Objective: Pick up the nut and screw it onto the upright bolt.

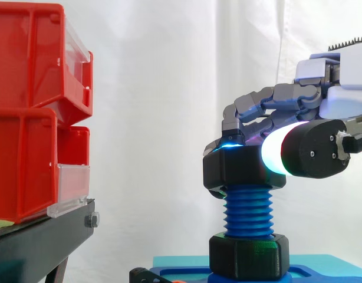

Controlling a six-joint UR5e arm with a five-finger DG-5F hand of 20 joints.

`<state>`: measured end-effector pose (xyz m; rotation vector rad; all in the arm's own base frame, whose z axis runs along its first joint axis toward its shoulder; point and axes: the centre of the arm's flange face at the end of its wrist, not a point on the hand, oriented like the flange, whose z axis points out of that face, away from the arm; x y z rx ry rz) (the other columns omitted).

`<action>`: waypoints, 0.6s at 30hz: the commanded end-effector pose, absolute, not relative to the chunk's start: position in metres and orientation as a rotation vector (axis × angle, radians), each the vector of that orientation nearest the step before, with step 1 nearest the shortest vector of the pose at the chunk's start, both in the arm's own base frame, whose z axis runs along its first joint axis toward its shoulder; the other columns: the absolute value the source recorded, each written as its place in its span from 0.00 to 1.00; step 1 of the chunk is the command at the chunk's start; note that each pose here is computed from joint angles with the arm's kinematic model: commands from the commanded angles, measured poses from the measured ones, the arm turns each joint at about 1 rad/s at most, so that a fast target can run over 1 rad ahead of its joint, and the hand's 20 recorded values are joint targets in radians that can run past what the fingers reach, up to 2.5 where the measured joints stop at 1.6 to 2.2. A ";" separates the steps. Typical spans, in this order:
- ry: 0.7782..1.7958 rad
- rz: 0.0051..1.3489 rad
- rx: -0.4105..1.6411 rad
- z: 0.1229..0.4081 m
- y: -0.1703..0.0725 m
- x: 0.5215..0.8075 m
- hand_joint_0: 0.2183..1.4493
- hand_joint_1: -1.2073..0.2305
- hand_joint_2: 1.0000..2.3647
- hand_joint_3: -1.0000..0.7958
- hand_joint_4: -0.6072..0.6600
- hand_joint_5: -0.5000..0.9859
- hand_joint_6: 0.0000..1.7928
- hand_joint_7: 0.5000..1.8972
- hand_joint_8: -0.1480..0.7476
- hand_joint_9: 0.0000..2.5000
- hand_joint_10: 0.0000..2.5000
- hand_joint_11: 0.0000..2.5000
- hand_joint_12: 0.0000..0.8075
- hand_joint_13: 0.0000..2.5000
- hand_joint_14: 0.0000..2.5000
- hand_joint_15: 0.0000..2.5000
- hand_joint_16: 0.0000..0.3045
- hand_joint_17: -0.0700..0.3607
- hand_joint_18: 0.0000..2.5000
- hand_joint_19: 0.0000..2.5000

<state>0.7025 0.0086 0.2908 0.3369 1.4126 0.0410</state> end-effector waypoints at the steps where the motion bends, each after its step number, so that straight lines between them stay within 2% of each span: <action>1: 1.413 0.042 0.336 0.291 0.009 0.703 0.26 0.45 0.00 0.28 0.70 0.26 0.28 0.55 0.51 0.22 0.00 0.00 0.41 0.21 0.00 0.00 0.12 0.35 0.15 0.01; 18: 1.421 0.060 0.305 0.291 0.014 0.703 0.26 0.45 0.00 0.28 0.70 0.26 0.28 0.55 0.51 0.22 0.00 0.00 0.41 0.21 0.00 0.00 0.12 0.35 0.15 0.01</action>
